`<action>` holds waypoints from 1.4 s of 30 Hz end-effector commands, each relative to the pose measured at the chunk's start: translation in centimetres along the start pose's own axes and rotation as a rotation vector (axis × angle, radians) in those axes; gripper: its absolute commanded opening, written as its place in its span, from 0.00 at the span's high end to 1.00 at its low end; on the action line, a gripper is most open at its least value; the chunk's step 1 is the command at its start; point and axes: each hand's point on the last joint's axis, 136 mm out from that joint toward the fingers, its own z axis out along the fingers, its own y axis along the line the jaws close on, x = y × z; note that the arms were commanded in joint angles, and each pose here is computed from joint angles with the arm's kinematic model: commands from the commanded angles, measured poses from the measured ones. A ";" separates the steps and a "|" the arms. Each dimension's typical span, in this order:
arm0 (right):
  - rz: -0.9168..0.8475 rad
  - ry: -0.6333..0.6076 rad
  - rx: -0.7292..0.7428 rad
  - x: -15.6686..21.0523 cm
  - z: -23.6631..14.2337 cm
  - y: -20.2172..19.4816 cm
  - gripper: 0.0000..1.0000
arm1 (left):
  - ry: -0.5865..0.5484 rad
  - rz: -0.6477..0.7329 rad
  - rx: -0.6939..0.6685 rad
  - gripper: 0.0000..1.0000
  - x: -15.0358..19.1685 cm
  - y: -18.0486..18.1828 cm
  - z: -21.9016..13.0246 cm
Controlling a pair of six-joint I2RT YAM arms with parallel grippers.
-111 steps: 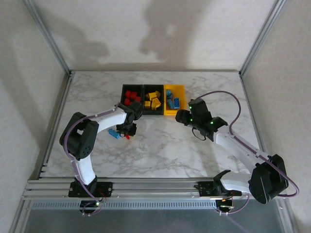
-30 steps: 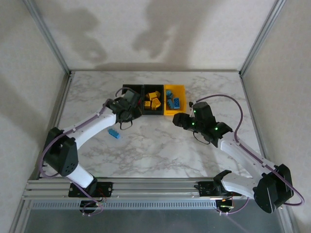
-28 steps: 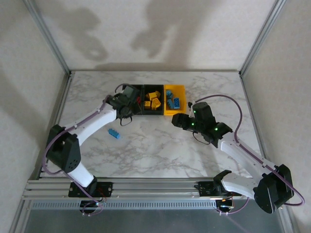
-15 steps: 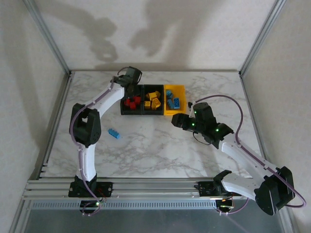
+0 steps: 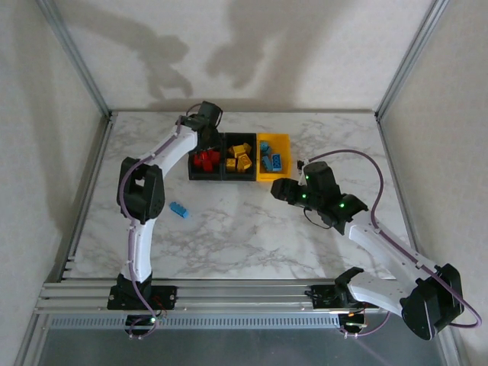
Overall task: Sort the legos into containers by color
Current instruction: Place the lego in the container, then pick up the lego from the middle-left of the table.
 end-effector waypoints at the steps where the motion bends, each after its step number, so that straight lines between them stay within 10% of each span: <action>1: -0.012 0.001 0.003 -0.1 0.5 0.3 0.42 | -0.030 0.027 0.063 0.26 -0.4 -0.2 -4.8; 10: -0.054 0.016 -0.013 -0.5 1.3 1.2 0.42 | -0.040 0.006 0.058 0.25 4.5 6.4 -10.8; 19: -0.063 0.044 -0.023 -0.3 2.6 1.4 0.42 | 0.033 -0.144 -0.125 0.17 14.6 16.7 -9.9; 32: -0.044 0.038 -0.003 0.1 2.5 0.6 0.43 | 0.065 -0.241 -0.066 0.16 17.0 15.5 -6.1; 42: -0.047 0.004 0.054 0.1 1.2 -0.6 0.43 | 0.085 -0.179 -0.147 0.46 17.5 15.9 -3.8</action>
